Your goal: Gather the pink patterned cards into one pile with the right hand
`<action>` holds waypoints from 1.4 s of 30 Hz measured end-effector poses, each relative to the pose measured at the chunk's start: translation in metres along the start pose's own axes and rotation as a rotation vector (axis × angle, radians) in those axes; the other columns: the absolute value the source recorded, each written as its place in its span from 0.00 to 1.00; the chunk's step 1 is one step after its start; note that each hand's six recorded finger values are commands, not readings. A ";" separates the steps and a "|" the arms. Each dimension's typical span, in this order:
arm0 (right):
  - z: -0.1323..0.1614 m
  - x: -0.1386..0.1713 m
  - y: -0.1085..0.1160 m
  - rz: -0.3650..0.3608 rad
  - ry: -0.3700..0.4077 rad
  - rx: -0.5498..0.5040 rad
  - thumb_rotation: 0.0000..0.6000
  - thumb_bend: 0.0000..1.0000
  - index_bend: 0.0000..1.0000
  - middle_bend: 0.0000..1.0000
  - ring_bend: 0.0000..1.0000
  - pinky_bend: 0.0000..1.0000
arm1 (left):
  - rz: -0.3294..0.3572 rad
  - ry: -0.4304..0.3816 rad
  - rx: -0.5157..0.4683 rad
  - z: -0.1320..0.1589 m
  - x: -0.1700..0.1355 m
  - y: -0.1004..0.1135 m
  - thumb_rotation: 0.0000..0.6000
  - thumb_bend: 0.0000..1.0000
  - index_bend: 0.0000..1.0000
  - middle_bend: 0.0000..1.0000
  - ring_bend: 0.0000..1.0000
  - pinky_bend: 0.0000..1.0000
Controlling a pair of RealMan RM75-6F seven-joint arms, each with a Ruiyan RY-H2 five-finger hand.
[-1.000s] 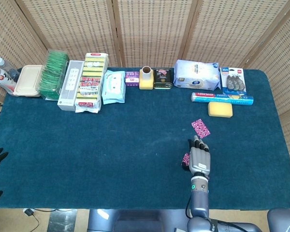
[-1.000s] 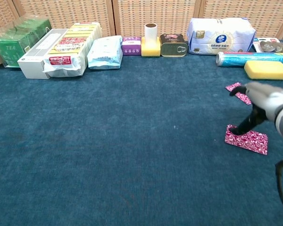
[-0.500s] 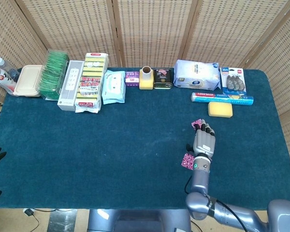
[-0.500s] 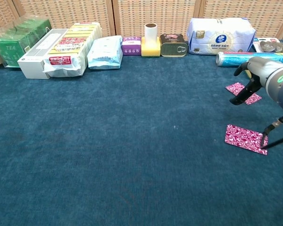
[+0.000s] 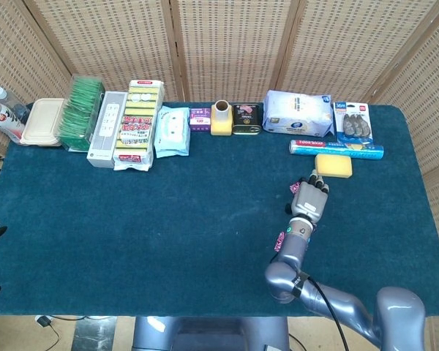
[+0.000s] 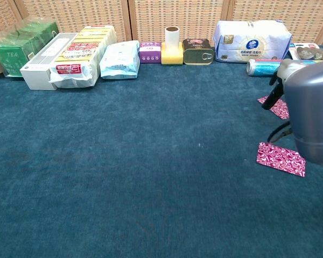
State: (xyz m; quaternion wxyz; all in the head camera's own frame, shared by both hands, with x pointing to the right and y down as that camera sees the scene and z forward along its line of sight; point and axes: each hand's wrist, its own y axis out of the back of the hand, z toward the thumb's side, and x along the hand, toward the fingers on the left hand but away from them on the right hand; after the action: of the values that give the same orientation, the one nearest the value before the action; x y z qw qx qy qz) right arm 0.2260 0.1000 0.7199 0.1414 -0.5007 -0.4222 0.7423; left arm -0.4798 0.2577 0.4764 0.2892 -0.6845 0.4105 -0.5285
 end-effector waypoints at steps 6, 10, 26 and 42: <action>-0.004 -0.009 -0.005 0.033 -0.090 0.016 0.99 0.33 0.22 0.00 0.00 0.08 | -0.007 -0.001 -0.007 -0.001 0.001 0.000 1.00 0.07 0.00 0.00 0.00 0.04; -0.008 -0.014 -0.007 0.046 -0.139 0.016 0.99 0.33 0.22 0.00 0.00 0.07 | -0.009 -0.004 -0.009 -0.001 0.001 0.000 1.00 0.08 0.00 0.00 0.00 0.04; -0.012 -0.031 -0.010 0.164 -0.295 -0.107 0.98 0.33 0.22 0.00 0.00 0.07 | -0.008 0.008 -0.016 -0.004 0.003 0.002 1.00 0.07 0.00 0.00 0.00 0.04; -0.001 -0.032 -0.010 0.157 -0.288 -0.110 0.98 0.33 0.22 0.00 0.00 0.07 | -0.002 0.008 -0.020 -0.006 0.003 0.004 1.00 0.08 0.00 0.00 0.00 0.04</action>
State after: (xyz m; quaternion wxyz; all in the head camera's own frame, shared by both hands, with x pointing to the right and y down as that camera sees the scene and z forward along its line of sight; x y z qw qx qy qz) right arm 0.2393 0.0863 0.7470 -0.0066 -0.4274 -0.4379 0.7909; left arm -0.4857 0.2533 0.4763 0.2802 -0.6854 0.4164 -0.5275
